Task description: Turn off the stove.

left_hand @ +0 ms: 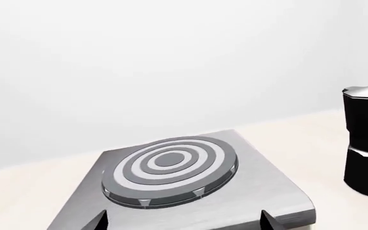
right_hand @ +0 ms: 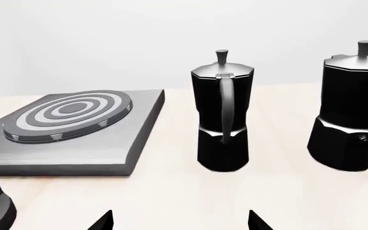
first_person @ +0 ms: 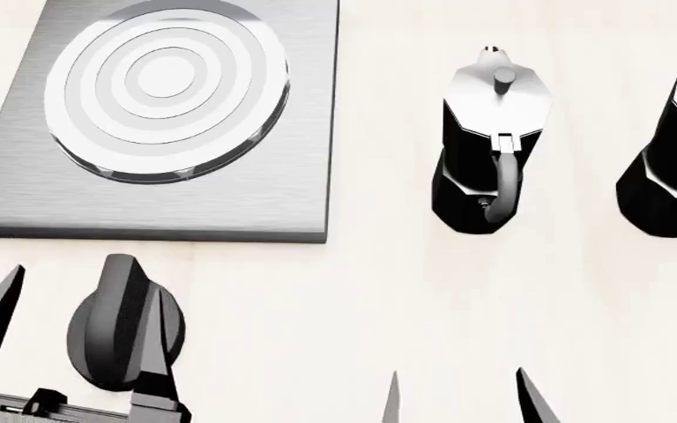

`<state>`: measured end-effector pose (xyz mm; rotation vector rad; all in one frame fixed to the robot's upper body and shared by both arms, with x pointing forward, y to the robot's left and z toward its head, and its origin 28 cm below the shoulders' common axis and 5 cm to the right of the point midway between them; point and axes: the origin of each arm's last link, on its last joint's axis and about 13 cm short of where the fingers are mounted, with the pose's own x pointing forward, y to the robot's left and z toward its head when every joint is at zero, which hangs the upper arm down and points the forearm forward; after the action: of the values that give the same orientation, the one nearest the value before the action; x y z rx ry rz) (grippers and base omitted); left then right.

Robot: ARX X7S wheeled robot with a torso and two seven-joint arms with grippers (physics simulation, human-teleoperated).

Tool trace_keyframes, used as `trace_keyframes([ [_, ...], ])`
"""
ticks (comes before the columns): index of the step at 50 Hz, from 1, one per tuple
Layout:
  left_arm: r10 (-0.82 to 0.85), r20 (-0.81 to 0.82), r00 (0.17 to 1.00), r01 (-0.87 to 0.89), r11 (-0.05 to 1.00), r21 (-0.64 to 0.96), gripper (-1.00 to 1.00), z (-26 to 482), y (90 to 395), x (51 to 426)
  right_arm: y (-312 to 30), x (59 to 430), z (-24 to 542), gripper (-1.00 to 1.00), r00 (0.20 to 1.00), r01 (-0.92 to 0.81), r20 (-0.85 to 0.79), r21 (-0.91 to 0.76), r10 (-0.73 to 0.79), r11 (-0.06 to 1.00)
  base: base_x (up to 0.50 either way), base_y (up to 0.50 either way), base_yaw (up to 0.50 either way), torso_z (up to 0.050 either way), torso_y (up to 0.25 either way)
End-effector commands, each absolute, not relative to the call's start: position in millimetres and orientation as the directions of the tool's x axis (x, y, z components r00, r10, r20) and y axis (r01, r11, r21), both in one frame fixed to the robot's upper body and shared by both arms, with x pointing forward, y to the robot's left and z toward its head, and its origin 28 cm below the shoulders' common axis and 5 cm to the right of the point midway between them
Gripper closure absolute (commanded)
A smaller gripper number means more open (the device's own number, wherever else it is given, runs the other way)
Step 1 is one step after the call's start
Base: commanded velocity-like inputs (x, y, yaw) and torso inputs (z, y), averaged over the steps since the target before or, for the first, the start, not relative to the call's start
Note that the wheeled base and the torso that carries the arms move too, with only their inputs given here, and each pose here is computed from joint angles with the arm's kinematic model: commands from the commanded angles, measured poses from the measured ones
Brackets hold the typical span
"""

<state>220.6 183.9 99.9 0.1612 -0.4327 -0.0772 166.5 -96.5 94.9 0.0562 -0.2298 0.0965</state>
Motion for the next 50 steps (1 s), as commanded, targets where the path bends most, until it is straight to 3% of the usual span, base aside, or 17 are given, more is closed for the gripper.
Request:
trace_keyframes([
  [1, -0.087, 0.392, 0.916, 0.02, 0.985, 0.17, -1.0, 93.7, 184.6, 225.4, -96.5, 166.3, 94.5, -1.0, 0.969, -0.104, 0.229, 0.044, 0.091, 0.994, 0.0, 0.0, 0.0, 0.0, 0.0],
  [50, -0.038, 0.347, 0.937, -0.015, 0.989, 0.15, -1.0, 80.5, 190.5, 233.3, -96.4, 165.9, 93.8, -1.0, 0.969, -0.109, 0.229, 0.043, 0.096, 0.993, 0.0, 0.0, 0.0, 0.0, 0.0],
])
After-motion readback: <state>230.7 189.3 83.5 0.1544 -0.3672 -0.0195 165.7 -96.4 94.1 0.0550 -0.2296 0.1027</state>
